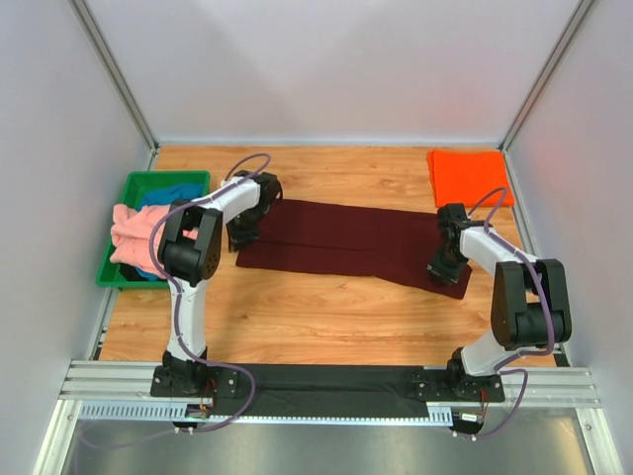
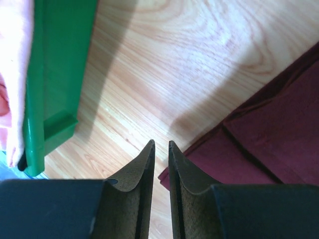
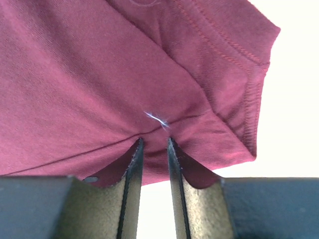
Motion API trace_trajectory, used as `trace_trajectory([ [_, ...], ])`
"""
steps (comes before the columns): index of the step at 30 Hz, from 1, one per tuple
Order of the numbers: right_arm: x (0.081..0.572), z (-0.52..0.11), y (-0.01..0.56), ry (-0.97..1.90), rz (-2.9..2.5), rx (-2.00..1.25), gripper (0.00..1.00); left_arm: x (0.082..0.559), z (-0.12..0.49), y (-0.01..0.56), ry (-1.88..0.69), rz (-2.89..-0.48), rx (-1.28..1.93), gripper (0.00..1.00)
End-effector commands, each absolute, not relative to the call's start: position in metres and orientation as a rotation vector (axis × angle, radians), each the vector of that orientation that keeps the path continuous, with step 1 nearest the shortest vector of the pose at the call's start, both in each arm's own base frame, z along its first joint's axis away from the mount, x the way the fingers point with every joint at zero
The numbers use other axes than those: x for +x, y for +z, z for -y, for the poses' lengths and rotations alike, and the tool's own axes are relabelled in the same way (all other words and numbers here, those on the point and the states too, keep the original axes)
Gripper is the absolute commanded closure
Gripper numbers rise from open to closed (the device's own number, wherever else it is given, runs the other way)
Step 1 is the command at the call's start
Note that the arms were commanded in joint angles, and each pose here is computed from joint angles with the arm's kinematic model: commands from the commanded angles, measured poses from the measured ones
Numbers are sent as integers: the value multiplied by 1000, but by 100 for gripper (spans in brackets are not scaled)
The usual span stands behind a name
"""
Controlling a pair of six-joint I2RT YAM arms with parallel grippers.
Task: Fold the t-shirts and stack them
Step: Fold the tshirt
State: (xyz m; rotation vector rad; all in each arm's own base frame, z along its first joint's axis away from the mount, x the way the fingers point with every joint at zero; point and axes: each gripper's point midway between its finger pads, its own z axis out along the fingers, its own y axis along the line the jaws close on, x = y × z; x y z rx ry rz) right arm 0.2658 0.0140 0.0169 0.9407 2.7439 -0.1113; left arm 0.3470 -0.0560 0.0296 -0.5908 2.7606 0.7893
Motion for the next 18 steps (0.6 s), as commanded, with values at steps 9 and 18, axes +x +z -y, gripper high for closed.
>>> trace_trajectory([
  [9, 266, -21, 49, -71, -2740, 896, 71, 364, 88, 97, 572, -2672, -303, 87],
  [18, 248, -26, 41, -49, -2795, 884, 72, 324, 164, 40, -64, -2915, -145, 100],
])
